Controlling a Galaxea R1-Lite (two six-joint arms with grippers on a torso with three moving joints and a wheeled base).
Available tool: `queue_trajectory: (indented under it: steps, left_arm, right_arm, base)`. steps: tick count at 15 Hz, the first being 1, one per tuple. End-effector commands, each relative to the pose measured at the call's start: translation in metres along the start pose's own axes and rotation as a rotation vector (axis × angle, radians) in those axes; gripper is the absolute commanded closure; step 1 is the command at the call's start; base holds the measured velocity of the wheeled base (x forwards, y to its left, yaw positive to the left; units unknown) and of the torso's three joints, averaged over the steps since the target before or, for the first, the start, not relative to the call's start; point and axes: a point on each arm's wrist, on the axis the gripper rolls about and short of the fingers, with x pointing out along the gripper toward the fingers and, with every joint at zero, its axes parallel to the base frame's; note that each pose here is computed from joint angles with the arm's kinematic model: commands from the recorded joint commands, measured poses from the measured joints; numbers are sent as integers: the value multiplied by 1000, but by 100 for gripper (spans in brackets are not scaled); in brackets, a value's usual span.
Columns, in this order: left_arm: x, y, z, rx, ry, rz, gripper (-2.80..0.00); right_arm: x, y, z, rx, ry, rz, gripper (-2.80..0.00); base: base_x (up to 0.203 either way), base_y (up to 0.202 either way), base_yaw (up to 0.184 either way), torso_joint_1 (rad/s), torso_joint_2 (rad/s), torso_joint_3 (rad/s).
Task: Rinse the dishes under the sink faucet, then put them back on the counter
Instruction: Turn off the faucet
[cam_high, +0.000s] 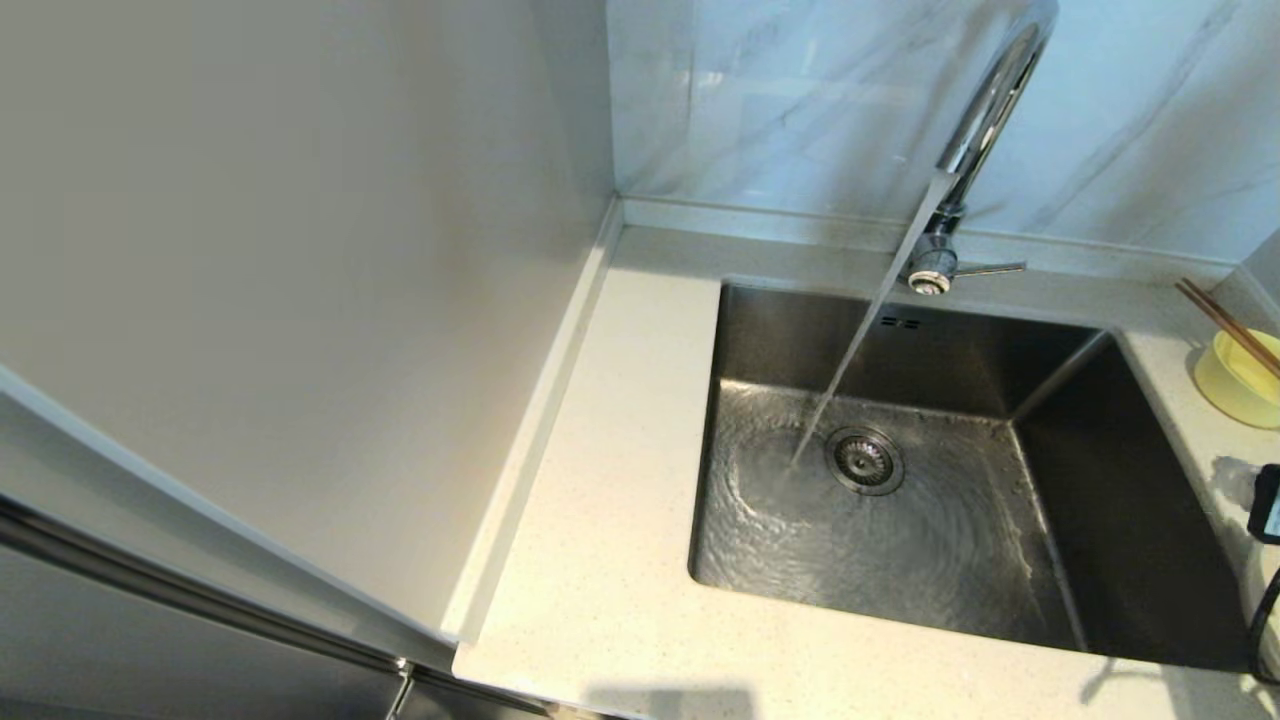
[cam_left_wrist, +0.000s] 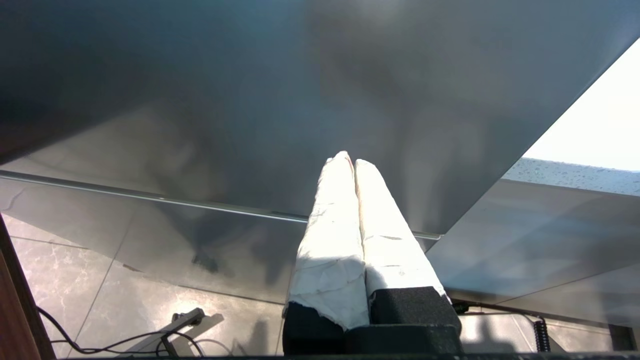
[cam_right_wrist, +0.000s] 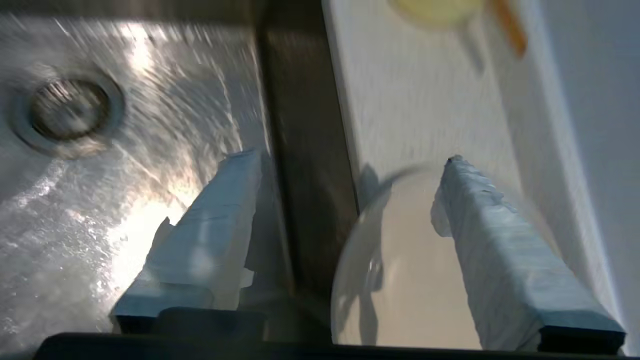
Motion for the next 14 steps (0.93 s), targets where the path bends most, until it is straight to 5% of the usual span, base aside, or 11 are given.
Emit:
queue_trajectory:
  steps: [1, 2, 3, 7, 9, 14]
  left_arm:
    - [0, 0, 0, 0, 0, 0, 0]
    - [0, 0, 0, 0, 0, 0, 0]
    - [0, 0, 0, 0, 0, 0, 0]
    - [0, 0, 0, 0, 0, 0, 0]
    - [0, 0, 0, 0, 0, 0, 0]
    - [0, 0, 0, 0, 0, 0, 0]
  right_arm:
    - [-20, -1, 19, 22, -113, 37, -280]
    - [-24, 4, 22, 11, -121, 70, -280]
    - [-24, 7, 19, -14, -107, 64, 0]
    - [-21, 22, 30, -46, -127, 146, 0]
    - [-13, 37, 45, 5, -116, 184, 0]
    - [13, 100, 68, 91, 47, 207, 0]
  base:
    - [0, 0, 0, 0, 0, 0]
    - [0, 0, 0, 0, 0, 0]
    - [0, 0, 0, 0, 0, 0]
    - [0, 0, 0, 0, 0, 0]
    - [0, 0, 0, 0, 0, 0]
    - [0, 0, 0, 0, 0, 0]
